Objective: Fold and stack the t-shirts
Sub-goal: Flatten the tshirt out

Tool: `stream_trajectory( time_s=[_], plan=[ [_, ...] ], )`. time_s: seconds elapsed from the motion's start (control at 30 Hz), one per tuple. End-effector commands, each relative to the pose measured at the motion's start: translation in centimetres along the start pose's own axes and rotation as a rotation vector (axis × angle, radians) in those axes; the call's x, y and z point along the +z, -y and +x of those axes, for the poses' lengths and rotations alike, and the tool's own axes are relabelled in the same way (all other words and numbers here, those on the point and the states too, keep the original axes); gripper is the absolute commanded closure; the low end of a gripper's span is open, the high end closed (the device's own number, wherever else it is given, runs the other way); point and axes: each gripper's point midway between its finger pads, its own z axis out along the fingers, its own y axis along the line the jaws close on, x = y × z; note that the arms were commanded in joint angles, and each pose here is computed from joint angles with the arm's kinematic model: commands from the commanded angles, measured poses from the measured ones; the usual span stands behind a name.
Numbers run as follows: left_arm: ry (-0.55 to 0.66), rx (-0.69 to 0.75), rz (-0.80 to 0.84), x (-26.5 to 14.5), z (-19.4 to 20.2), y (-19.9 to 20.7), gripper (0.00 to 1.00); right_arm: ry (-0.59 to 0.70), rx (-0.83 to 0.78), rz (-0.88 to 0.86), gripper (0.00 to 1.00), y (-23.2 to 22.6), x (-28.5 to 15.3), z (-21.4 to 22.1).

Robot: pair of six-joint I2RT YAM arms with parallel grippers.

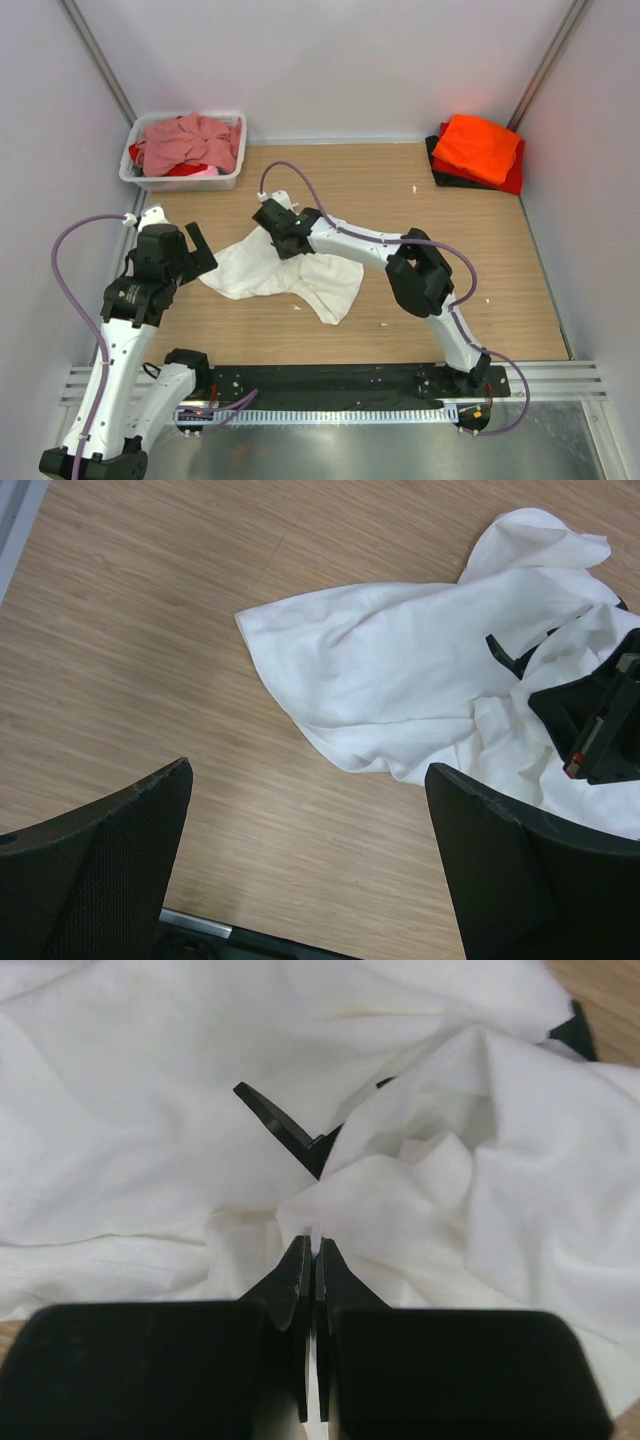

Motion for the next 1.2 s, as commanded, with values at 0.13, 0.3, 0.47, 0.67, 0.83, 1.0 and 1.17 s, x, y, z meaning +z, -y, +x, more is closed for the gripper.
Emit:
stream_trajectory(
  time_s=[0.13, 0.3, 0.47, 0.67, 0.83, 1.0, 1.17],
  plan=[
    [0.031, -0.008, 0.008, 0.3, -0.8, 0.3, 0.00, 0.359, 0.088, 0.151, 0.99, 8.7, -17.0, -10.0],
    [0.025, -0.012, 0.036, 0.1, -0.7, 0.8, 0.00, 0.482, 0.227, 0.367, 0.99, 20.0, -26.1, -6.4],
    [-0.028, -0.018, 0.065, 0.2, -0.3, 1.7, 0.02, 0.634, 0.478, 0.521, 0.99, 29.3, -33.6, 0.0],
    [-0.153, -0.052, 0.191, 1.4, 2.1, 5.6, 0.10, 0.610, 0.587, 0.672, 0.99, 32.1, -32.4, 6.1],
    [-0.190, 0.107, 0.279, 2.1, 4.9, 11.3, 0.10, 0.528, 0.608, 0.577, 0.99, 30.3, -27.6, 8.4],
    [-0.291, 0.130, 0.218, 4.8, 8.4, 13.1, 0.14, 0.486, 0.611, 0.540, 0.99, 29.5, -25.9, 9.4],
    [-0.344, 0.146, 0.176, 6.1, 11.5, 13.1, 0.18, 0.467, 0.602, 0.545, 0.99, 29.6, -25.7, 10.4]
  ],
)
